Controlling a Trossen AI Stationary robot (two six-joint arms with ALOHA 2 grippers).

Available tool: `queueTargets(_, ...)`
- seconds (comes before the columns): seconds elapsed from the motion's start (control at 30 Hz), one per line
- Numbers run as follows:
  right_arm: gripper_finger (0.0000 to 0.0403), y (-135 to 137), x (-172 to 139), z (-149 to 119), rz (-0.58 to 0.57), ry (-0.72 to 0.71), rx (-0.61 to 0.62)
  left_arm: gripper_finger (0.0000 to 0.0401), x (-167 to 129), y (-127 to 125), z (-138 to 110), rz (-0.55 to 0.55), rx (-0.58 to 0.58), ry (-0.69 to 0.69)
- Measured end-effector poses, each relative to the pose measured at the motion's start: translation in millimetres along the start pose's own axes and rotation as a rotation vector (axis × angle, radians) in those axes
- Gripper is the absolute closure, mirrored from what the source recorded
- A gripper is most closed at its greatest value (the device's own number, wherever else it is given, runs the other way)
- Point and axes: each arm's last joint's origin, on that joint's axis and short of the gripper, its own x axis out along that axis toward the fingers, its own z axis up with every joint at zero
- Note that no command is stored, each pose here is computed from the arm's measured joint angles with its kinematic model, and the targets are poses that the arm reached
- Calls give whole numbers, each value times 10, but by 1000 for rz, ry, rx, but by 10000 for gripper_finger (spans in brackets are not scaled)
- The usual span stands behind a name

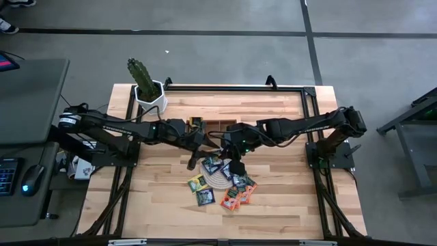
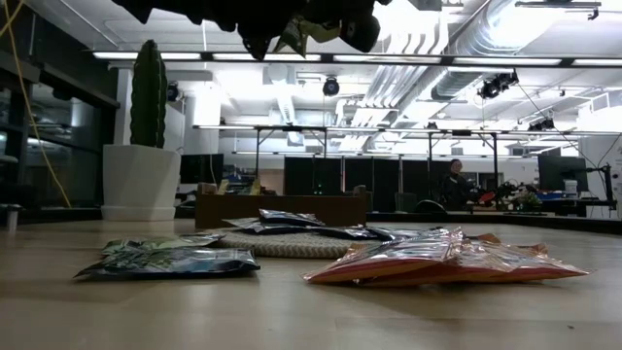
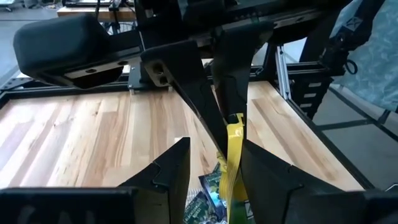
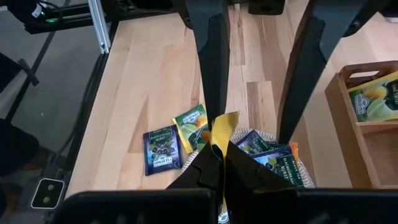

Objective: Pick & Place Tea
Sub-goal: Put the yellow tea bag into the left section of the wooden organizer

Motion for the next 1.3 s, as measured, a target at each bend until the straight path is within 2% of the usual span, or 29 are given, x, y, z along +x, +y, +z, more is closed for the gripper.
queueTargets(0.47,402,-1,1,2,-4,-3,-6,269,-2,-14,57,-53,-13,-59)
queueTargets(0.73,403,-2,1,8,-9,-10,-4,298,48,-17,7,-83,-18,-35)
queueTargets(1.03,403,-7,14,-13,-23,6,5,306,116,-10,-46,-87,-23,-21)
queueTargets(1.13,403,-7,18,-9,-22,1,6,330,115,-8,-48,-80,-22,-17)
queueTargets(1.23,403,-6,15,-8,-23,-1,5,382,114,-11,-54,-94,-11,-11)
queueTargets(1.3,403,-6,16,-9,-24,0,5,392,115,-12,-55,-97,0,-11)
